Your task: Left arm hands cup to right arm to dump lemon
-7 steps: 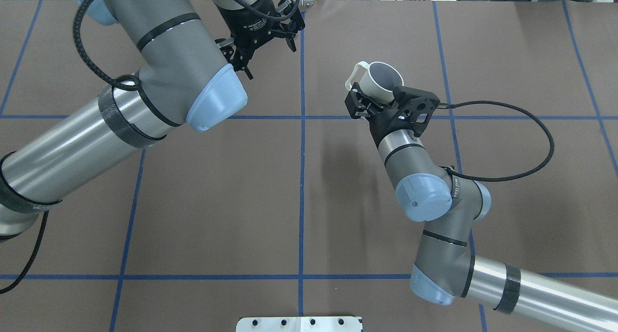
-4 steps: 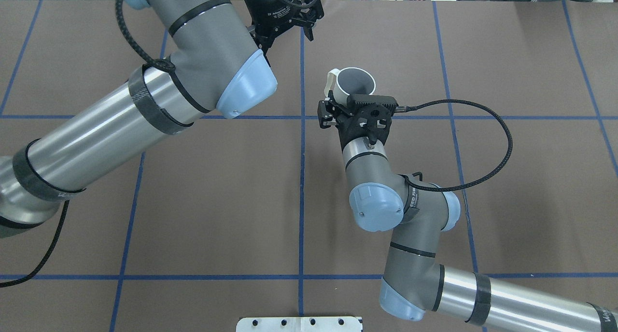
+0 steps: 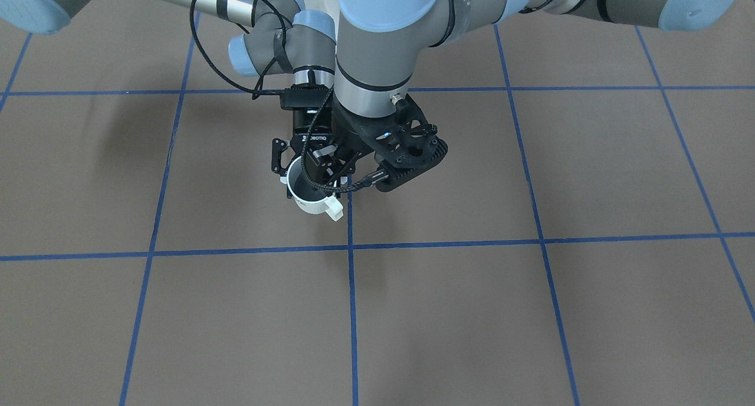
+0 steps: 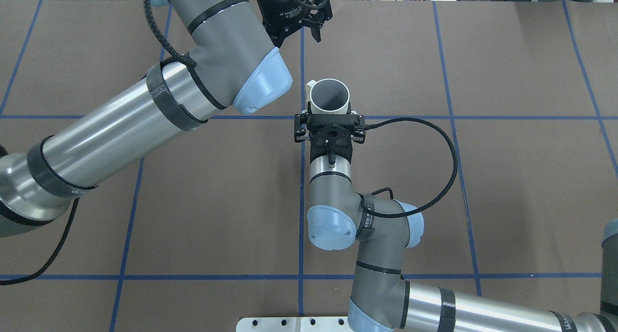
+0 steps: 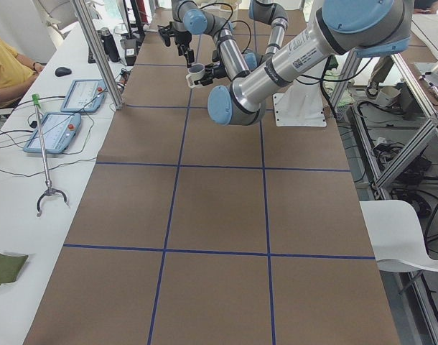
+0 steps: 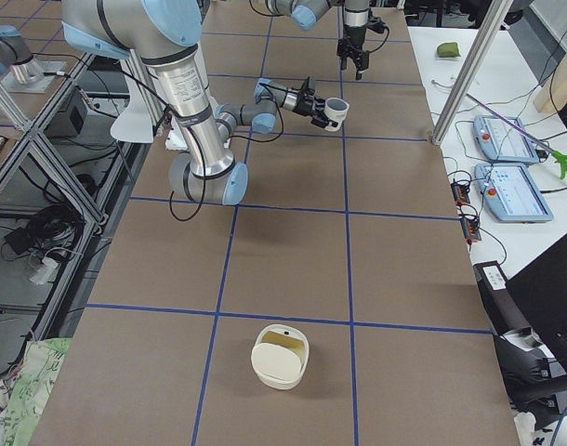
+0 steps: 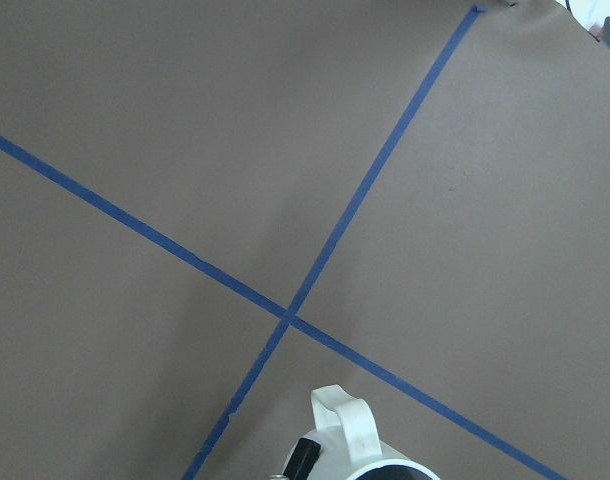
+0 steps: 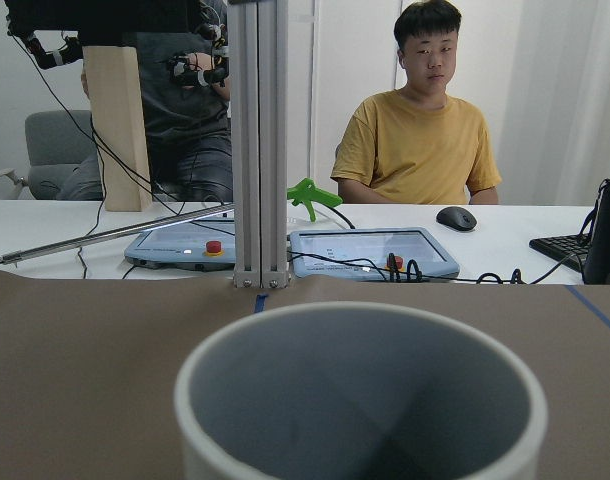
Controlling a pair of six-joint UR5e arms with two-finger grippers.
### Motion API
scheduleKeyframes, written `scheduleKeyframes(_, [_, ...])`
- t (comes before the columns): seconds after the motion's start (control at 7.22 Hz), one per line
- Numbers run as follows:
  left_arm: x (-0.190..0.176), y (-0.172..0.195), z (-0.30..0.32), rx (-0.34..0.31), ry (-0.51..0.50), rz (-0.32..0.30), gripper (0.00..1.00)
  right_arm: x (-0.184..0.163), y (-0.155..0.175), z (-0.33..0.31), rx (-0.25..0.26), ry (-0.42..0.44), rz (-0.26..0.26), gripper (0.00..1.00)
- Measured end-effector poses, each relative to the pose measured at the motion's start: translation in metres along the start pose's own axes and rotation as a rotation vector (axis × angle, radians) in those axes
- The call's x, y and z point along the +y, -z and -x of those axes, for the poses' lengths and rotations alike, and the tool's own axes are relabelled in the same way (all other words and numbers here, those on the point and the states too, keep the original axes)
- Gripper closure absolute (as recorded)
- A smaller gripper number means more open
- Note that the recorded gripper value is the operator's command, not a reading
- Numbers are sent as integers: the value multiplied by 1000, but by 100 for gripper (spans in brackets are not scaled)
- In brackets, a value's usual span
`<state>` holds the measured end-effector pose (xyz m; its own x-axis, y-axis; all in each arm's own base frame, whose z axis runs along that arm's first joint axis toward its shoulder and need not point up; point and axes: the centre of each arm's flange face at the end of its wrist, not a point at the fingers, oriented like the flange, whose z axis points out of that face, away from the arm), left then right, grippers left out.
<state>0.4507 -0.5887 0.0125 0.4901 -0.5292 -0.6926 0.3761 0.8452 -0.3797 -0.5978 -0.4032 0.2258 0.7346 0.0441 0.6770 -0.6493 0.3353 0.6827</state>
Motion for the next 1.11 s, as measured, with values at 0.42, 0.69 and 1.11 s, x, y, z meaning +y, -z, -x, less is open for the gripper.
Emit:
scheduleKeyframes(0.42, [15, -24, -3, -75, -67, 31, 18, -5, 2, 4, 15, -3, -41, 71])
scheduleKeyframes(0.69, [47, -40, -3, -120, -195, 110, 21, -17, 8, 8, -7, -65, -80, 71])
scheduleKeyframes(1.11, [68, -48, -6, -102, -231, 146, 24, -20, 14, 9, -28, -111, -103, 71])
